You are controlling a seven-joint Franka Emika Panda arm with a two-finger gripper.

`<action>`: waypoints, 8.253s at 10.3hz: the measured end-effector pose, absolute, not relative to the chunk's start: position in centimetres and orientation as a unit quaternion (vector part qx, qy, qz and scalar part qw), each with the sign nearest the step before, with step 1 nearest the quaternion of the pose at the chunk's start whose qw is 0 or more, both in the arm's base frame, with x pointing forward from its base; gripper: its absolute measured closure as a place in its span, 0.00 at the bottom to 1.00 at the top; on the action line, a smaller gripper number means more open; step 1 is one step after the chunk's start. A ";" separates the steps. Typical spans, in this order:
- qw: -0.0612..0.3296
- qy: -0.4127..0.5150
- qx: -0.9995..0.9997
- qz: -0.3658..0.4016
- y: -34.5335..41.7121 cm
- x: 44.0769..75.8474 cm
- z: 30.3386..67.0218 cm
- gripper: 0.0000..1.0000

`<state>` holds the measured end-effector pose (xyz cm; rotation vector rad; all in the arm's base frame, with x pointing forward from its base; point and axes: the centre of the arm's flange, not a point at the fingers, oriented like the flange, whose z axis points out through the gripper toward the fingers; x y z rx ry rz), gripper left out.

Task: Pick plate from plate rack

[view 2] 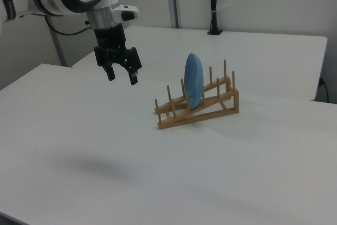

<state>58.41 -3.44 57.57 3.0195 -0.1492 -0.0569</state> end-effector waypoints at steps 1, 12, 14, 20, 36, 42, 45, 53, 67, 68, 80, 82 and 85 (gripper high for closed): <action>0.059 -0.049 0.997 -0.019 -3.4 58.4 57.6 0.00; 0.058 -0.048 0.997 0.016 -3.6 59.6 57.6 0.00; 0.059 -0.055 0.996 0.036 -4.6 60.4 57.3 0.00; 0.059 -0.057 0.993 0.085 -5.5 62.6 56.3 0.00; 0.087 -0.043 0.987 0.132 -5.7 65.8 53.6 0.00; 0.075 -0.120 0.974 0.177 -6.4 66.5 55.7 0.04; 0.100 -0.101 0.960 0.240 -7.2 68.4 55.2 0.29; 0.182 -0.060 0.942 0.276 -11.8 71.6 48.6 0.47; 0.184 -0.058 0.943 0.272 -11.9 71.9 47.7 0.96; 0.184 -0.058 0.942 0.273 -11.9 71.9 47.7 0.96; 0.164 -0.085 0.921 0.344 -11.7 69.9 58.1 0.96; 0.133 -0.108 0.935 0.312 -11.3 69.7 56.9 0.96; 0.072 -0.117 0.963 0.232 -9.4 69.3 54.1 0.96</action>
